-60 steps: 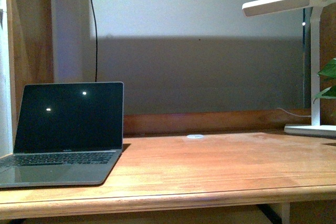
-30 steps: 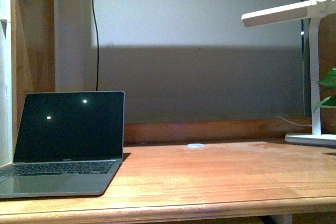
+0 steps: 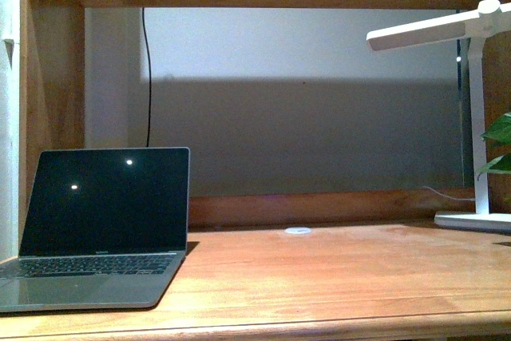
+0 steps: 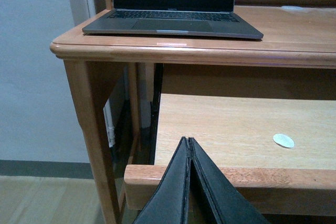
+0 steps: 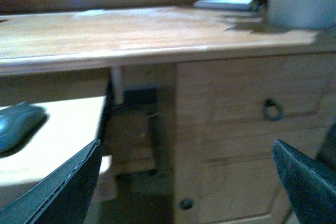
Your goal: Place mouse
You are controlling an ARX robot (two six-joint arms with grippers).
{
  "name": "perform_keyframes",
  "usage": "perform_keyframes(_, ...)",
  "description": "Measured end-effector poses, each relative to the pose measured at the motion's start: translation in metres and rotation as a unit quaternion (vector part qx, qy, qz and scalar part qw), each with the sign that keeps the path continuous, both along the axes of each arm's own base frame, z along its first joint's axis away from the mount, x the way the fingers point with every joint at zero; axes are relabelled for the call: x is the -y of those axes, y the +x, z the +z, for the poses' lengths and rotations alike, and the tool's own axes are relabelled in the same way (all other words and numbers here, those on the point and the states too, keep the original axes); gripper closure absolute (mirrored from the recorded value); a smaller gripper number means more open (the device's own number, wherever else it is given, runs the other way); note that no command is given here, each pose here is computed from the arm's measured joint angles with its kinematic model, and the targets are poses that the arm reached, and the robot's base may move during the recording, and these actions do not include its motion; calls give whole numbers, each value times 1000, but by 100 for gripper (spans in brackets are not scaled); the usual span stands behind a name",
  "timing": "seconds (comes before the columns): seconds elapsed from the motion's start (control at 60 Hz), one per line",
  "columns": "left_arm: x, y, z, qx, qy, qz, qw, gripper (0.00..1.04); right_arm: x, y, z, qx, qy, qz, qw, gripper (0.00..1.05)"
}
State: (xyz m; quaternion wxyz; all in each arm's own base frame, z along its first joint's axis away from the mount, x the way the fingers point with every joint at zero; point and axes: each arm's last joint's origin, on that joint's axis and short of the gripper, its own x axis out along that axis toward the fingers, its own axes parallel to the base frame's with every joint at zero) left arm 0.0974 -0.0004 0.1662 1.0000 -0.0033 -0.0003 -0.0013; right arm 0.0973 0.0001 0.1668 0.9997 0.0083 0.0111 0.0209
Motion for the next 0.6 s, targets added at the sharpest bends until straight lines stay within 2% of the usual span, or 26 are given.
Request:
perform_keyframes(0.117,0,0,0,0,0,-1,1000,102,-1,1,-7,-74,53,76,993,7)
perform_keyframes(0.25,0,0,0,0,0,-1,1000,102,-5,1,-6,-85,61,92,990,7)
perform_keyframes(0.417,0,0,0,0,0,-1,1000,74,-13,8,8,-90,54,108,989,7)
perform_keyframes(0.6,0,0,0,0,0,-1,1000,41,-36,25,42,-81,30,138,987,7)
